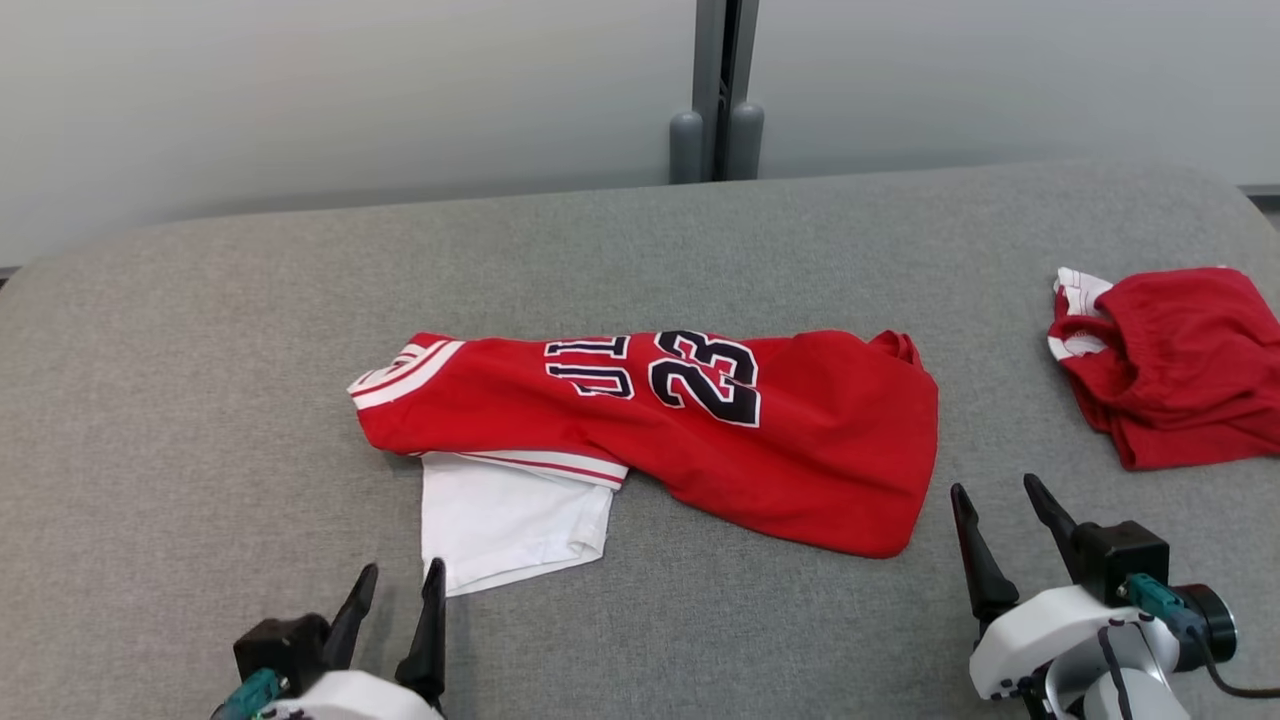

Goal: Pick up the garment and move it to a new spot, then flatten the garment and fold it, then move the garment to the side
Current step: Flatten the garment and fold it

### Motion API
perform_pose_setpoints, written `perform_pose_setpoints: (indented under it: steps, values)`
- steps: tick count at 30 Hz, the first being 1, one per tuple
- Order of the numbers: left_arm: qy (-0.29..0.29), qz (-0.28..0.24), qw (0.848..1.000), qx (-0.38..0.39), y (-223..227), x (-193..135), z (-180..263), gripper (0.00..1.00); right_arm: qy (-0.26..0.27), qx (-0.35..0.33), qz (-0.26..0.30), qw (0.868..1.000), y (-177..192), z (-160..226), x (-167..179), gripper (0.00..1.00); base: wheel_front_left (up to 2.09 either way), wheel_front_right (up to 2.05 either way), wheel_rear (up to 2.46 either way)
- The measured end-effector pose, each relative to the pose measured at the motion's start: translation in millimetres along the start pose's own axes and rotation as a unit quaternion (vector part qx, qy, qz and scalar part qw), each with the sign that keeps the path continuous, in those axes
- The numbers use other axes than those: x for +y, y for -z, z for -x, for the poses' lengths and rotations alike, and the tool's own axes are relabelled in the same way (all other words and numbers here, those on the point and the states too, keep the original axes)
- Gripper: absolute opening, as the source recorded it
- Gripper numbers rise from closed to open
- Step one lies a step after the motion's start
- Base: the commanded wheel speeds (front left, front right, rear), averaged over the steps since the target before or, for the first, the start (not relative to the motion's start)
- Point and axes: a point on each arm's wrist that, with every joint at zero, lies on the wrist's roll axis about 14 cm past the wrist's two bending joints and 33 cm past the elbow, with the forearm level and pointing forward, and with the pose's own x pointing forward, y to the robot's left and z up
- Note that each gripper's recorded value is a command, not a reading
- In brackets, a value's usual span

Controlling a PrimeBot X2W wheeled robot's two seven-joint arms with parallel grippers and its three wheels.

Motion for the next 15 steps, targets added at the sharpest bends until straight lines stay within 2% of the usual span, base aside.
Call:
perform_pose_setpoints:
  steps: [3, 10, 11, 12, 13, 15]
  values:
    - [0.008, 0.023, 1.000, 0.011, 4, -6, -14, 1.00, 0.012, 0.002, -0.001, 1.000, 1, -6, -9, 1.00, 0.00, 0.00, 0.00]
    - [0.016, 0.030, 0.997, 0.071, 36, -15, -32, 1.00, 0.034, 0.004, -0.001, 0.999, 3, -11, -25, 1.00, 0.00, 0.00, 0.00]
    - [0.016, 0.030, 0.997, 0.071, 36, -15, -32, 0.83, 0.034, 0.004, -0.001, 0.999, 3, -11, -25, 1.00, 0.00, 0.00, 0.00]
    - [0.019, 0.040, 0.996, 0.073, 37, -17, -35, 0.25, 0.038, 0.005, -0.002, 0.999, 4, -11, -28, 1.00, 0.00, 0.00, 0.00]
    - [0.022, 0.044, 0.996, 0.077, 39, -19, -38, 0.00, 0.042, 0.007, -0.002, 0.999, 5, -11, -31, 1.00, 0.00, 0.00, 0.00]
    - [0.023, 0.043, 0.996, 0.076, 37, -19, -44, 0.00, 0.048, 0.010, -0.005, 0.999, 8, -12, -35, 1.00, 0.00, 0.00, 0.00]
